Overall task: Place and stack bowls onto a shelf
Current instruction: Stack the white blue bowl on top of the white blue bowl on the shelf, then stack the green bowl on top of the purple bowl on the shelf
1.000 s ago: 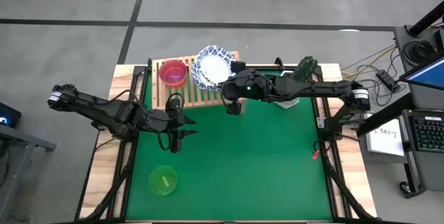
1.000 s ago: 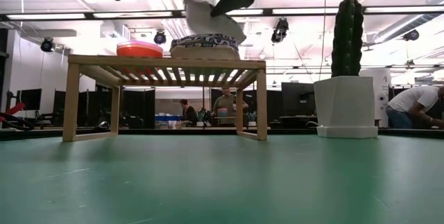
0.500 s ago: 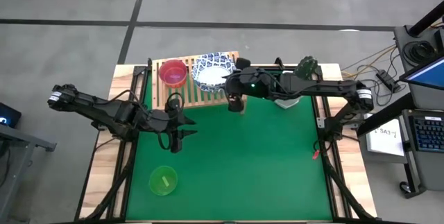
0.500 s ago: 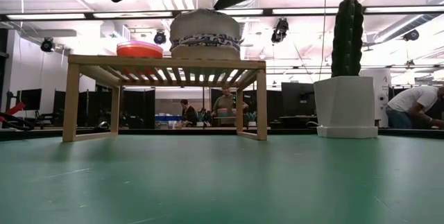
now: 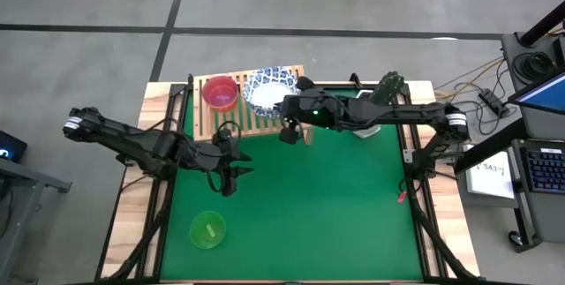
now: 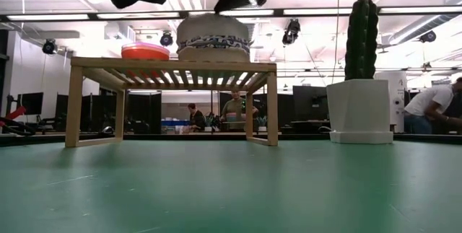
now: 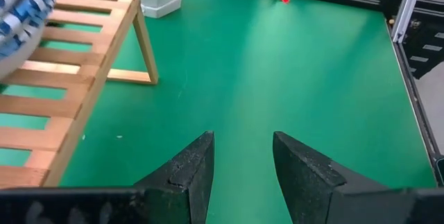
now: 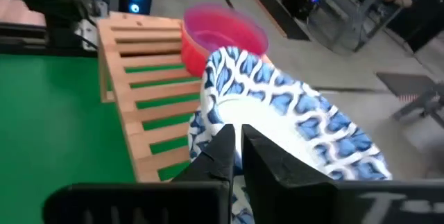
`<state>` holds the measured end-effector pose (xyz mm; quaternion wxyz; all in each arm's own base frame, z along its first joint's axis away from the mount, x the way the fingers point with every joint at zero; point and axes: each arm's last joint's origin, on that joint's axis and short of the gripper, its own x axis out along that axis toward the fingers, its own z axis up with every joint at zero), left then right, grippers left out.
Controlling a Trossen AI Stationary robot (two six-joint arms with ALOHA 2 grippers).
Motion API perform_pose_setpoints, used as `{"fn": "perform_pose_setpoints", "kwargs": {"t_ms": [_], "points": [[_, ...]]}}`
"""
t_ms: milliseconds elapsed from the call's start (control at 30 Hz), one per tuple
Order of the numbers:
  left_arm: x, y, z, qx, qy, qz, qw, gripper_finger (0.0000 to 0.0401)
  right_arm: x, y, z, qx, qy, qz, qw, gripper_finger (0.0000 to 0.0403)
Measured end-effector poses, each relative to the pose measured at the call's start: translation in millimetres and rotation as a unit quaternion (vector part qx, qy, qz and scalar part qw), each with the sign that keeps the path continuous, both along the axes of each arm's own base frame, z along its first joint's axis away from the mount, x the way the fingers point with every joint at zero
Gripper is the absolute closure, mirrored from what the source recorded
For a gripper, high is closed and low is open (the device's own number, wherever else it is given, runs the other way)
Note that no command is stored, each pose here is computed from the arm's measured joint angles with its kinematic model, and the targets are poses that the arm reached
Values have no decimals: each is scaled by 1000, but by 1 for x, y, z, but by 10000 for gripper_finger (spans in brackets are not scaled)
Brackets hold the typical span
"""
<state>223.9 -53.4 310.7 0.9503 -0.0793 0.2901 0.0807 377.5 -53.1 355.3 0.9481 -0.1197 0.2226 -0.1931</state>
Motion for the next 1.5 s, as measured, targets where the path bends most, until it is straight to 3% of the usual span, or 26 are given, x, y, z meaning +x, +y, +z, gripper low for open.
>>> {"fn": "perform_pose_setpoints", "kwargs": {"t_ms": [233, 367, 500, 667, 767, 867, 1000, 1167, 1333, 1500], "points": [[4, -8, -6, -14, 12, -3, 1000, 271, 17, -4, -25, 7, 25, -11, 1000, 390], [2, -15, -7, -30, 16, -12, 999, 271, 16, -1, -20, 15, 9, -12, 1000, 390], [-2, -22, -11, -81, 42, -21, 996, 271, 10, 12, -11, 16, 3, 2, 1000, 390], [-12, -43, -29, -199, 146, 11, 969, 271, -2, 43, -7, 40, 31, 30, 998, 390], [-19, -67, -43, -233, 233, -2, 944, 271, -9, 69, -12, 55, 72, 55, 994, 390], [-31, -84, -58, -207, 314, 5, 927, 271, -14, 91, -20, 63, 98, 79, 990, 390], [-50, -101, -80, -117, 405, -6, 907, 271, -18, 114, -31, 69, 111, 100, 986, 390], [-58, -112, -94, -29, 427, -45, 902, 271, -23, 128, -45, 87, 124, 105, 983, 390], [-59, -108, -108, -16, 434, -25, 900, 278, -25, 131, -56, 112, 131, 88, 981, 390], [-61, -106, -135, -56, 415, -21, 908, 306, -29, 133, -67, 123, 144, 80, 979, 390]]}}
